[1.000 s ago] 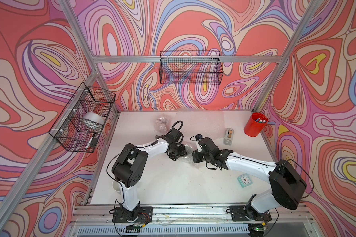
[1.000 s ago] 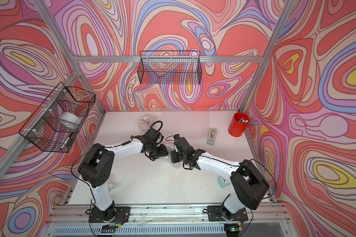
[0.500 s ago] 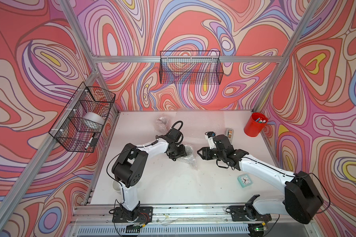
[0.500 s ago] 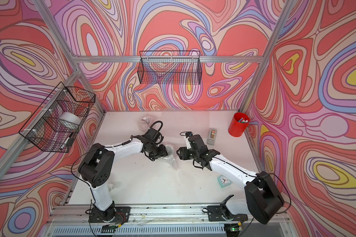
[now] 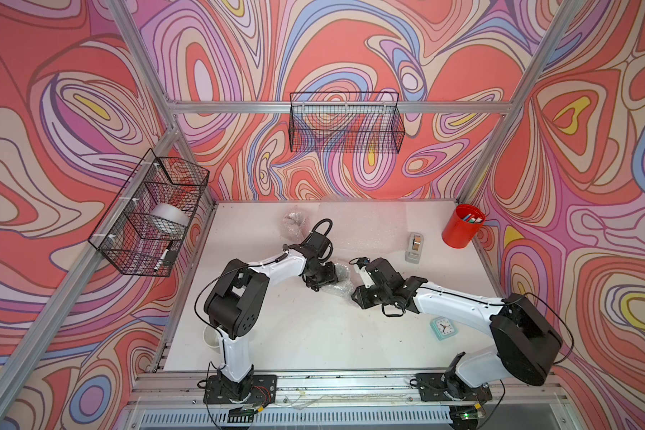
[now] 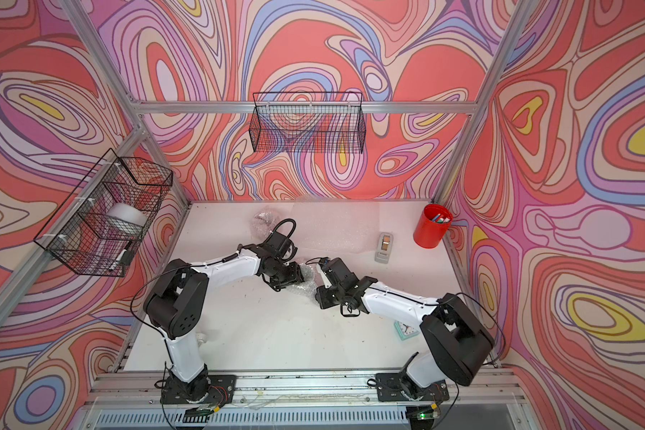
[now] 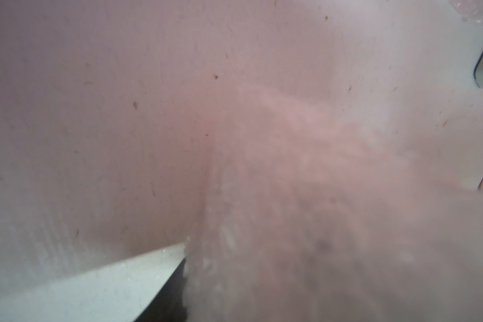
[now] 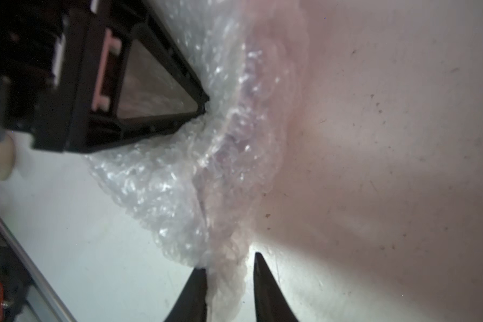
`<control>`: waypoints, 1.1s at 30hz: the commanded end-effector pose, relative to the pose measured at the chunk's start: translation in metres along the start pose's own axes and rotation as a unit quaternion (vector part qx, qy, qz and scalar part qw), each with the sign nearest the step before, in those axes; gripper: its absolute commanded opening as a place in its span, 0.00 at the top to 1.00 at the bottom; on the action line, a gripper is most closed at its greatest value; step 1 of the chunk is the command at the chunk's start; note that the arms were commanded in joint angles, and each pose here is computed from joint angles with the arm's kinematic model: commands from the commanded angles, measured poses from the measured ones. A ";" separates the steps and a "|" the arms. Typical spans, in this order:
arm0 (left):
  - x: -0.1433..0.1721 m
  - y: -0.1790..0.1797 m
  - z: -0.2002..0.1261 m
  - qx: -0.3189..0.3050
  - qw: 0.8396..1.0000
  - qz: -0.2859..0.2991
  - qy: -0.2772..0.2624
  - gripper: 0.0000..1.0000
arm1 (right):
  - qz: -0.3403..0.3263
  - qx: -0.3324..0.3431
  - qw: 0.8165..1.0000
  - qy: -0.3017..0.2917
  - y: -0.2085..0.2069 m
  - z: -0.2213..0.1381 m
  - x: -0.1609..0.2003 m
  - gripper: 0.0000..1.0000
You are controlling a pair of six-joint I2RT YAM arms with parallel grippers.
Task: Wrap mugs in bubble wrap
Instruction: Wrap the mug in bubble wrap.
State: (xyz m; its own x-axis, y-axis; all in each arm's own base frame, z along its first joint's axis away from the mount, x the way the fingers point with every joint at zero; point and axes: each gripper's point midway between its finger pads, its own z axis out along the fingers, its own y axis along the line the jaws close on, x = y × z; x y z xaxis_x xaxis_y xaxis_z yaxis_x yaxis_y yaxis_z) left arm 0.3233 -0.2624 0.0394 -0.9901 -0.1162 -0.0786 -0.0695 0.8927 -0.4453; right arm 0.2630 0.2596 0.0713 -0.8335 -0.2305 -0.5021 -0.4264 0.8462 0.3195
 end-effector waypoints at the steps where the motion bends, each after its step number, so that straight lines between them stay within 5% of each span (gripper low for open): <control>1: 0.026 0.049 0.018 -0.090 0.995 -0.013 0.051 0.46 | 0.014 0.055 0.998 -0.010 -0.020 0.003 -0.002 0.95; 15: 0.024 0.050 0.019 -0.092 0.994 0.001 0.050 0.46 | 0.069 0.097 0.993 0.007 -0.041 0.025 -0.013 1.00; 18: 0.024 0.045 0.017 -0.080 0.995 -0.012 0.053 0.45 | 0.057 0.060 0.995 -0.054 -0.029 -0.001 -0.035 0.64; 20: 0.023 0.041 0.016 -0.072 0.996 -0.020 0.055 0.44 | 0.066 0.060 0.991 -0.099 -0.036 -0.025 -0.050 0.52; 26: 0.013 0.024 0.007 -0.048 0.997 -0.020 0.049 0.37 | 0.228 0.127 0.954 -0.149 -0.153 -0.075 -0.067 0.50; 33: 0.000 0.023 0.000 -0.040 0.998 -0.027 0.041 0.26 | 0.359 0.051 0.917 -0.167 -0.253 -0.097 -0.087 0.53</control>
State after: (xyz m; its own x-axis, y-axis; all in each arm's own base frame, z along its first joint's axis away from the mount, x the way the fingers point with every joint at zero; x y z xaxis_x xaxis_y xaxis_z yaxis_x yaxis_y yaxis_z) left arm 0.3307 -0.2529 0.0401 -0.9897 -0.1341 -0.0497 -0.1010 0.9014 -0.4210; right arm 0.3967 0.0153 0.1064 -0.6971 0.5257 -0.4874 0.2896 0.8285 0.4794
